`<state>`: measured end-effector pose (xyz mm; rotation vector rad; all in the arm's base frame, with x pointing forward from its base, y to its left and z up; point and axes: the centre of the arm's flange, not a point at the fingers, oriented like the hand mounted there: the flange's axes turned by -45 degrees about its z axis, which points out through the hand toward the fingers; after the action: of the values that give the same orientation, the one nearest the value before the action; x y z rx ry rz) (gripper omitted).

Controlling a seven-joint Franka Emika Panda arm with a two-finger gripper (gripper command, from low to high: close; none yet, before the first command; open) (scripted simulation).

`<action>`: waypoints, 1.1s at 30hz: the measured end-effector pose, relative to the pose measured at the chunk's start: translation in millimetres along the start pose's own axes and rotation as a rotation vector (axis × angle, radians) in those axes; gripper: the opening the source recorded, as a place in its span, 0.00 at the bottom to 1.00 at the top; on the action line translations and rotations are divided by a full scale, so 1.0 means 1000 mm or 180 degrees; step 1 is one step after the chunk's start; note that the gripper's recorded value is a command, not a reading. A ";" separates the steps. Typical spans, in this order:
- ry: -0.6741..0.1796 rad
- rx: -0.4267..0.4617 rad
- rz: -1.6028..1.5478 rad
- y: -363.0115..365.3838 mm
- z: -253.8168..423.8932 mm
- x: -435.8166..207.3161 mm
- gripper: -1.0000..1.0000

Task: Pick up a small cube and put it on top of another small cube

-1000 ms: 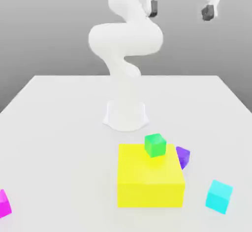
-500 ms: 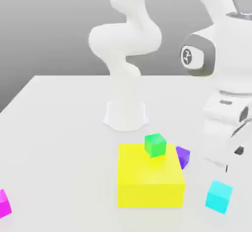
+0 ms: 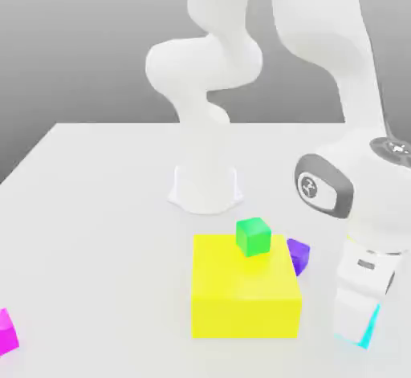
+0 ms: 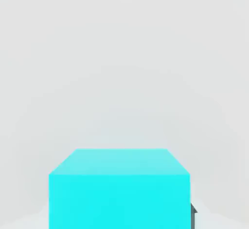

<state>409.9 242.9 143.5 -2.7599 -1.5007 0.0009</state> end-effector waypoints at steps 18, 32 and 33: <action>-0.0042 -0.0064 0.0436 0.014 -0.153 -0.111 0.00; 0.0003 0.0007 0.0740 -0.004 -0.144 -0.192 0.00; 0.0002 0.0006 0.0740 -0.004 -0.134 -0.193 0.00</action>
<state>301.7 83.2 277.6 -2.9135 -1.1696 0.0012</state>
